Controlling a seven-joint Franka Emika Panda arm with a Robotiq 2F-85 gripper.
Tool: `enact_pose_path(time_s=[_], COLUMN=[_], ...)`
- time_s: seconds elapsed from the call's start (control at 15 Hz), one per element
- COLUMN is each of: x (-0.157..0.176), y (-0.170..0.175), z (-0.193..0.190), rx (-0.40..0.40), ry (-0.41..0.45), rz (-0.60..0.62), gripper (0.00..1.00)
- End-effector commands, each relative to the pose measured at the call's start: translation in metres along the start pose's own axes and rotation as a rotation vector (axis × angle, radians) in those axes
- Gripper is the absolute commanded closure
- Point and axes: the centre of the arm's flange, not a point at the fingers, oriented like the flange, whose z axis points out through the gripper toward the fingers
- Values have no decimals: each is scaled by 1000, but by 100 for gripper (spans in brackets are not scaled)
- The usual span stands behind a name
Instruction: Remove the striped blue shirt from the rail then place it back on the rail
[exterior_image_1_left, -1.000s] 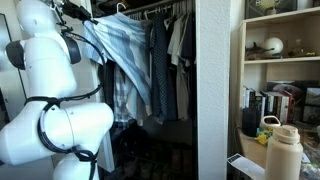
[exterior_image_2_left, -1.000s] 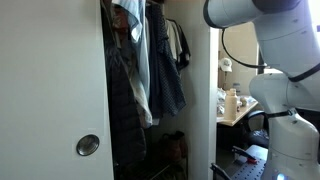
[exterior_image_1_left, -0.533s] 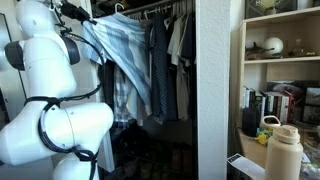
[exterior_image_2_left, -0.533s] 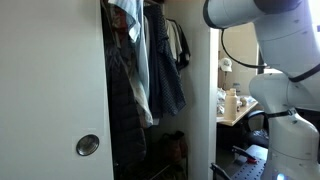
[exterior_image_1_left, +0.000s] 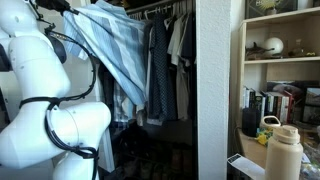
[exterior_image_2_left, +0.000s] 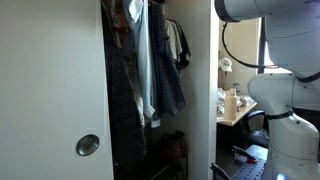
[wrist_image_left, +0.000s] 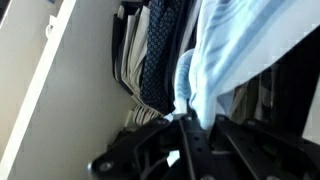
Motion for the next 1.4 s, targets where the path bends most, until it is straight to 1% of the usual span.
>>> enact_pose_path(time_s=[0.0, 0.2, 0.4, 0.6, 0.8, 1.0, 1.33], x=[-7, -22, -27, -23, -13, 2, 45], y=[29, 46, 59, 65, 70, 69, 56], z=[-44, -66, -65, -62, -49, -23, 18], rx=[23, 30, 17, 7, 5, 32, 65], ry=[58, 68, 72, 88, 100, 89, 118], rz=[9, 11, 25, 38, 27, -18, -91], gripper=[97, 97, 97, 97, 97, 97, 97])
